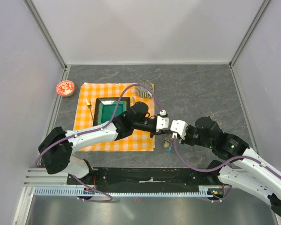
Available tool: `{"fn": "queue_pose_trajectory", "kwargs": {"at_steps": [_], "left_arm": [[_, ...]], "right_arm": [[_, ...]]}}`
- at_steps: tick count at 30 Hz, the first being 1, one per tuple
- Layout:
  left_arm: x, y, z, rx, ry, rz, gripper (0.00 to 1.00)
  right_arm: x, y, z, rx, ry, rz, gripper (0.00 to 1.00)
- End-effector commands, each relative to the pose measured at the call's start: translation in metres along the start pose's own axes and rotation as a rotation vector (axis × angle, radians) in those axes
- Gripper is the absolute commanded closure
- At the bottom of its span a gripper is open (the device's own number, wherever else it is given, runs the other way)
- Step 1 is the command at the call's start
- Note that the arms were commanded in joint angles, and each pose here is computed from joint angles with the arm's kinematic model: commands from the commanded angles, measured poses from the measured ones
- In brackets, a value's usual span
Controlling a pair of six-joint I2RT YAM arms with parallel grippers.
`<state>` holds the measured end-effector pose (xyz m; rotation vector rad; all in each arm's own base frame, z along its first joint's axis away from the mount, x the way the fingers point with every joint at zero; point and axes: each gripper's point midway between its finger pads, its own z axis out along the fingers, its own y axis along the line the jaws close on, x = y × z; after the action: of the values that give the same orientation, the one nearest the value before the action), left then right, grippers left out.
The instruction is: Put the keys on the keyring
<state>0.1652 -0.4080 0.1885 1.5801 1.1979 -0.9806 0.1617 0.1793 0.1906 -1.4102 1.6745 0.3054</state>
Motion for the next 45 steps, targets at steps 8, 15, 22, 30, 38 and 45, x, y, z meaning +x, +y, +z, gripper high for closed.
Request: {"fn": "queue_pose_trajectory", "kwargs": {"at_steps": [8,15,22,30,38,45], "left_arm": [[-0.013,-0.012,0.018,0.018,0.003,0.058,0.98],[-0.015,-0.018,0.020,0.037,-0.002,0.075,0.98],[-0.013,-0.023,0.023,0.048,0.001,0.099,0.98],[-0.013,-0.026,0.025,0.043,0.011,0.123,0.98],[-0.011,-0.029,0.028,0.043,0.024,0.148,0.98],[-0.012,-0.035,0.027,0.053,0.025,0.186,0.98]], "right_arm": [[-0.042,-0.011,0.019,0.002,-0.125,0.002,0.94],[-0.047,-0.015,0.022,0.025,-0.137,0.031,0.94],[-0.052,-0.021,0.020,0.062,-0.164,0.056,0.94],[-0.057,-0.027,0.021,0.091,-0.182,0.086,0.93],[-0.057,-0.035,0.023,0.132,-0.180,0.127,0.92],[-0.056,-0.049,0.022,0.215,-0.167,0.181,0.92]]}}
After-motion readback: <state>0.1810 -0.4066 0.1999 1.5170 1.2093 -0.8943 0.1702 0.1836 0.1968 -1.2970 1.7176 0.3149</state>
